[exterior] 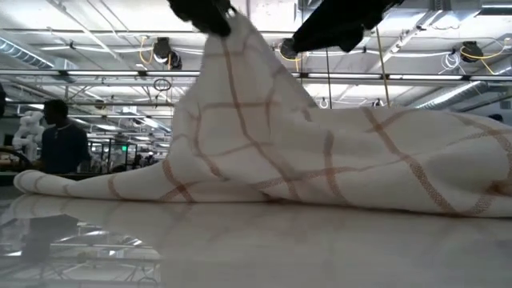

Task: Roll towel
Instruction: Fold the white checkered towel

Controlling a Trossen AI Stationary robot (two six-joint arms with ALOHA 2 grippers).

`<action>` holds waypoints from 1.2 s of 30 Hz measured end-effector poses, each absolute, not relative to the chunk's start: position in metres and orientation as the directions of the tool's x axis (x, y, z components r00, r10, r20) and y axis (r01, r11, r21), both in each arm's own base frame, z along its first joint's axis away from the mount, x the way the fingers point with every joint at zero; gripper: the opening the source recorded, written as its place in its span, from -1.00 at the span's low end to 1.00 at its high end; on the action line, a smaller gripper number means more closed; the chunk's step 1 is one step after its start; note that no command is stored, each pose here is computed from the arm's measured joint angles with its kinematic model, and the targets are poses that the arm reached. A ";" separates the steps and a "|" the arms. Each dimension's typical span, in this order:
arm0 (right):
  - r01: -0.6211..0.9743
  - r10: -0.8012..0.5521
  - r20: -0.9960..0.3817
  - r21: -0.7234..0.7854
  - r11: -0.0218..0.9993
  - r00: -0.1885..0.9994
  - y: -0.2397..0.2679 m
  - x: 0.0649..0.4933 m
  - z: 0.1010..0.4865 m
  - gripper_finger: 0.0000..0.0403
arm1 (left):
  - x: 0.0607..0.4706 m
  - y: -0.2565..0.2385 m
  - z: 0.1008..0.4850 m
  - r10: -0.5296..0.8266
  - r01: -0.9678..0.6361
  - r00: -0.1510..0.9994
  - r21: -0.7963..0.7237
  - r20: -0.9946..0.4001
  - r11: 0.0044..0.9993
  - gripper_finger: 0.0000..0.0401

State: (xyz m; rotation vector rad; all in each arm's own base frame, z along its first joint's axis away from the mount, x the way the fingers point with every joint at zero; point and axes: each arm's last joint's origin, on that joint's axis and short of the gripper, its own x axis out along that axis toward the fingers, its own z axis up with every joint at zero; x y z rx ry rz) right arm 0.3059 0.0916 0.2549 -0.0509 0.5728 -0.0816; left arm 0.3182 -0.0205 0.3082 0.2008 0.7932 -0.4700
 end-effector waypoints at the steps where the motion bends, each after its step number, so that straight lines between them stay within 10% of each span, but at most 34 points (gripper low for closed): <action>1: 0.054 -0.075 -0.539 -0.055 0.997 0.839 0.087 0.310 0.253 -0.22 | 0.316 -0.024 0.313 -0.337 0.486 0.616 0.007 -0.712 0.874 -0.97; 11: -0.141 0.127 -0.549 0.017 0.990 0.826 0.068 0.336 0.232 0.26 | 0.307 -0.040 0.318 -0.348 0.491 0.602 -0.011 -0.719 0.871 -0.98; 21: -0.248 0.240 -0.609 0.074 0.966 0.756 0.067 0.323 0.237 -0.91 | 0.302 -0.037 0.321 -0.267 0.440 0.610 0.040 -0.746 0.897 -0.98; 30: -0.121 0.091 -0.539 -0.020 0.993 0.837 0.057 0.270 0.299 -0.98 | 0.289 -0.029 0.338 -0.052 0.299 0.697 0.224 -0.715 0.927 -0.93; 36: 0.083 -0.144 -0.324 -0.193 0.978 0.935 0.036 0.238 0.369 -0.99 | 0.282 -0.018 0.379 0.255 0.012 0.868 0.530 -0.427 0.848 -0.92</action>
